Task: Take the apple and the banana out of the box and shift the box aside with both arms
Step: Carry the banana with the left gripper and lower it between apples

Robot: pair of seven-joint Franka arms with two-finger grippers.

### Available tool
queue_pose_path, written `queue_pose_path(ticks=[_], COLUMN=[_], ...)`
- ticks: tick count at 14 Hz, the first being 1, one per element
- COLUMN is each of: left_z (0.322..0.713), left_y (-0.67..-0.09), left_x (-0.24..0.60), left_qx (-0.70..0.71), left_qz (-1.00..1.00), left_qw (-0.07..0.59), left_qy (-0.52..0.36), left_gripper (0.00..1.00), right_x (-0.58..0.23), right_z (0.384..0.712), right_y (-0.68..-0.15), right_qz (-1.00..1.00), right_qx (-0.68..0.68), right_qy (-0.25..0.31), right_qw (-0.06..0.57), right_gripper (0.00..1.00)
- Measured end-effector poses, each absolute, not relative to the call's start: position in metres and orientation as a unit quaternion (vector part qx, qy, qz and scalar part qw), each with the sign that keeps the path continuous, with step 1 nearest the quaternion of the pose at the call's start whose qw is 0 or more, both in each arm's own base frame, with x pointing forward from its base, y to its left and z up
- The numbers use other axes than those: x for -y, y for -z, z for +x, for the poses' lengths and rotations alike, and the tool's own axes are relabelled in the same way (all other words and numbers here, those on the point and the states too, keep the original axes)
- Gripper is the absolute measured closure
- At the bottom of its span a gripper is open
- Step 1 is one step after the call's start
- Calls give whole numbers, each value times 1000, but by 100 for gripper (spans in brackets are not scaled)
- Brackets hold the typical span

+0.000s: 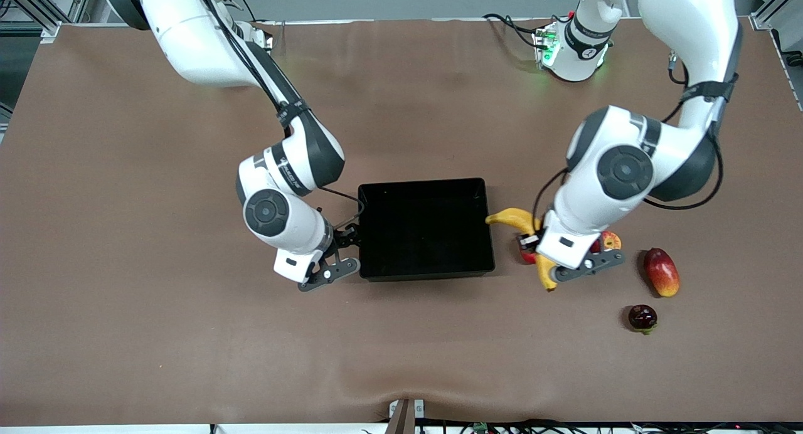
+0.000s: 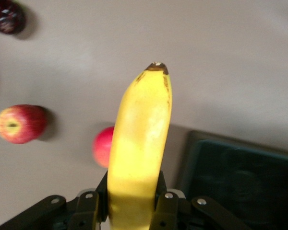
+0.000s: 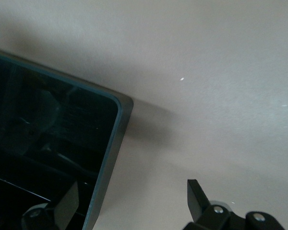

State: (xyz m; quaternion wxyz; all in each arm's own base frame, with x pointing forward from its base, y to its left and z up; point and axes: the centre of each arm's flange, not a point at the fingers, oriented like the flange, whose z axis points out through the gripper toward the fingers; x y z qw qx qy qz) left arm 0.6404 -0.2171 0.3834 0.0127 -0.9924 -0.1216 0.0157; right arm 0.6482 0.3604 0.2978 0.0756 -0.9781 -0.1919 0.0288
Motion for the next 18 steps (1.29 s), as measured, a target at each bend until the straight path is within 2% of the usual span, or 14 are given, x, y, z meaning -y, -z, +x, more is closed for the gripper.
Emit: queue_pose_path(ticks=[4, 9, 10, 12, 16, 18], left_z=[616, 568, 561, 553, 550, 552], left_y=[-317, -234, -220, -197, -181, -181], left_x=[126, 137, 136, 128, 117, 116], left_qx=[83, 36, 25, 22, 28, 31], left_qz=[-995, -997, -997, -997, -997, -998], left_qw=[40, 48, 53, 52, 43, 42], left_qy=[-40, -48, -50, -53, -49, -45], left_gripper=[63, 63, 63, 63, 63, 50], right_x=[-384, -400, -398, -395, -407, -419], right_z=[633, 616, 614, 612, 602, 594], right_y=[-289, -266, -259, -248, -244, -244], right_qz=[-975, -976, -976, -978, -987, -988], right_qx=[203, 198, 196, 189, 132, 124], right_qy=[-40, -55, -56, -60, -70, -71], right_qw=[79, 72, 71, 69, 64, 62], right_gripper=[0, 0, 4, 24, 70, 89])
